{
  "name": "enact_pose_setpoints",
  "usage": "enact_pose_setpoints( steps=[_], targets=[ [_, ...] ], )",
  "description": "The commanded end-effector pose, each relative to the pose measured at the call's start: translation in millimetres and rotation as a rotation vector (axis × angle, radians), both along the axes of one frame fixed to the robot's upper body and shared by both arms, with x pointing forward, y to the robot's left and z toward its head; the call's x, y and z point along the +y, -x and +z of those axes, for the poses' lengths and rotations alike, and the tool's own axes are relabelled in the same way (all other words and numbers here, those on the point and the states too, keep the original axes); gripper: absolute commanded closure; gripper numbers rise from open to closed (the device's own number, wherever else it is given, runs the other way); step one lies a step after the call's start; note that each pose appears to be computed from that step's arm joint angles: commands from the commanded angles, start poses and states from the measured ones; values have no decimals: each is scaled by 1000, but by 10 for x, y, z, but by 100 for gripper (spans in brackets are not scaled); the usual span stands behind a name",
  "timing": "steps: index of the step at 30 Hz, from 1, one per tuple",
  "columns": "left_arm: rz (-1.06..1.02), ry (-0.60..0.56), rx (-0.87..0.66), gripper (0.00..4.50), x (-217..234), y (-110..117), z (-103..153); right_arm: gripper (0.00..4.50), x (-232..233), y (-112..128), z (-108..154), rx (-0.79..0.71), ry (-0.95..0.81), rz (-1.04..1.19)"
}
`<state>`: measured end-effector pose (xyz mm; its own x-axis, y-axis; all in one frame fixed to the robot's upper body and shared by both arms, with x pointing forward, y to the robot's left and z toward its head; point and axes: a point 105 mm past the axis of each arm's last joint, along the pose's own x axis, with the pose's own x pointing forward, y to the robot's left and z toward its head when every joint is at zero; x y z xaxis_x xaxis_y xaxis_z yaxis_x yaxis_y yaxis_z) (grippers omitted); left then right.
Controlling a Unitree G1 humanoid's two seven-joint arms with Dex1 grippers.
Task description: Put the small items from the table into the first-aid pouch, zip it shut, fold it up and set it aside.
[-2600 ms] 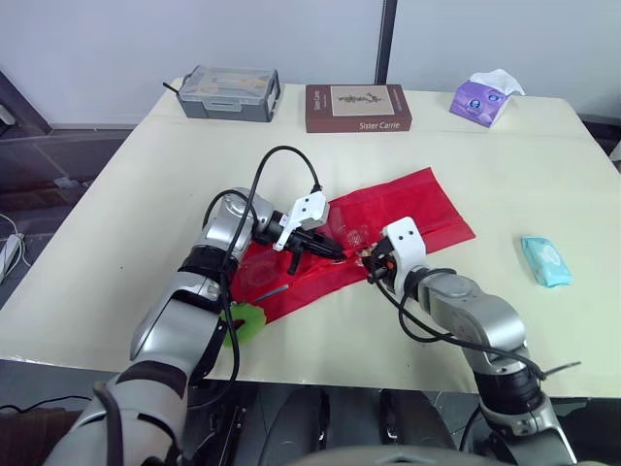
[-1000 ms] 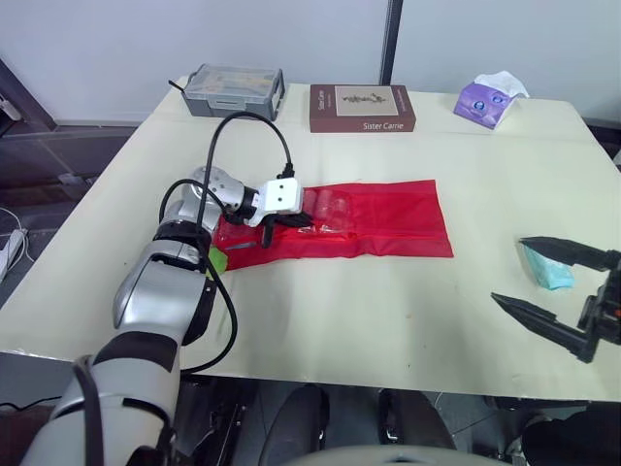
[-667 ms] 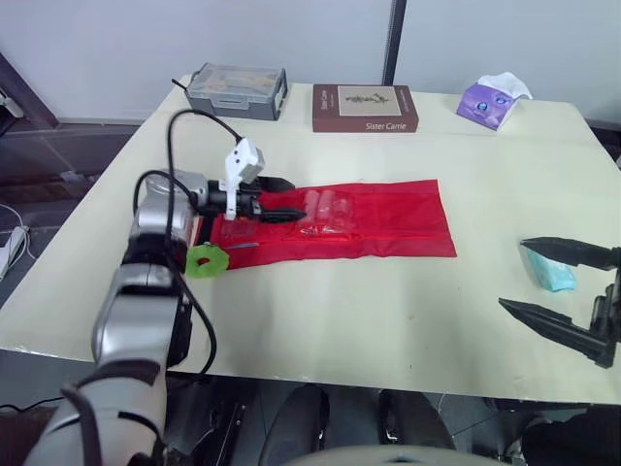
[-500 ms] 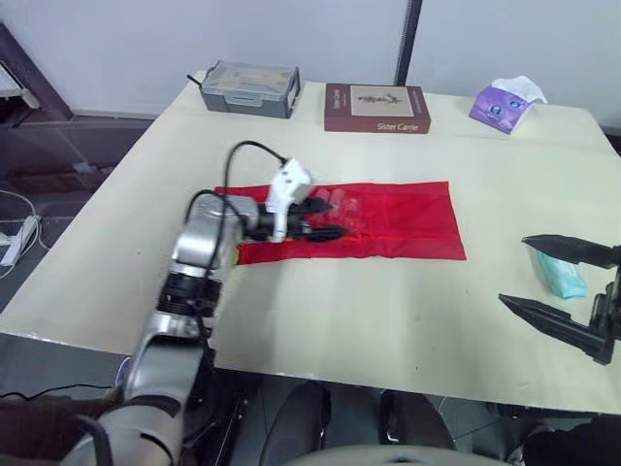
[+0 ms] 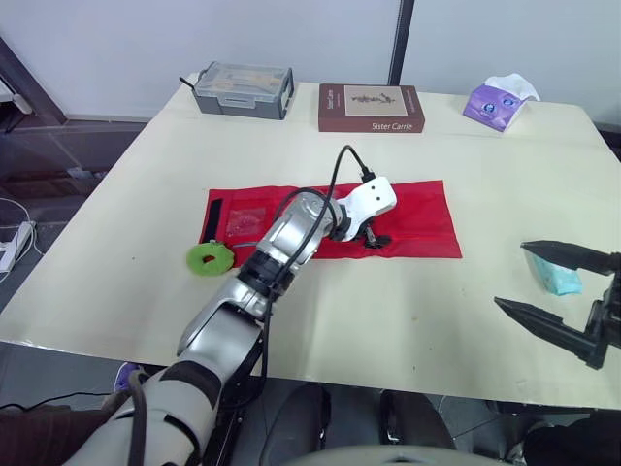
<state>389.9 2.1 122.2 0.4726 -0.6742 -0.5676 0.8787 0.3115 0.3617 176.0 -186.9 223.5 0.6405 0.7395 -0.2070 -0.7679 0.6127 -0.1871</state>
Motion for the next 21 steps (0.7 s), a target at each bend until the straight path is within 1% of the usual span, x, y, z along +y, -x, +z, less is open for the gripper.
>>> enact_pose_setpoints(
  steps=[1,4,6,8,9,11,12,13,14,17,18,21],
  targets=[
    [-50,-40,-93,55,-155,-97,45,0,8,36,78,-56,11,-21],
    [-83,-74,-125,55,-227,-133,-8,0,12,52,56,-53,13,-35],
    [-105,-83,-116,55,-257,-128,-57,0,18,57,48,-54,10,-42],
    [-150,-104,-113,104,-266,-101,-113,0,18,59,39,-54,9,-47],
    [-168,-105,-102,140,-265,-85,-135,0,17,60,35,-54,8,-50],
    [-194,-82,-45,206,-241,-45,-156,0,13,59,27,-53,8,-54],
    [-206,-68,-20,224,-231,-25,-157,0,12,59,25,-53,9,-55],
    [-241,-58,19,273,-194,25,-166,0,10,59,21,-52,9,-57],
    [-299,-56,48,305,-137,97,-183,0,6,59,15,-51,9,-58],
    [-467,-72,103,440,92,316,-241,0,6,61,-2,-45,10,-56],
    [-494,-78,109,446,145,356,-251,0,9,63,-5,-44,9,-54],
    [-556,-117,110,446,443,425,-254,0,19,70,-18,-36,5,-46]
  ],
)
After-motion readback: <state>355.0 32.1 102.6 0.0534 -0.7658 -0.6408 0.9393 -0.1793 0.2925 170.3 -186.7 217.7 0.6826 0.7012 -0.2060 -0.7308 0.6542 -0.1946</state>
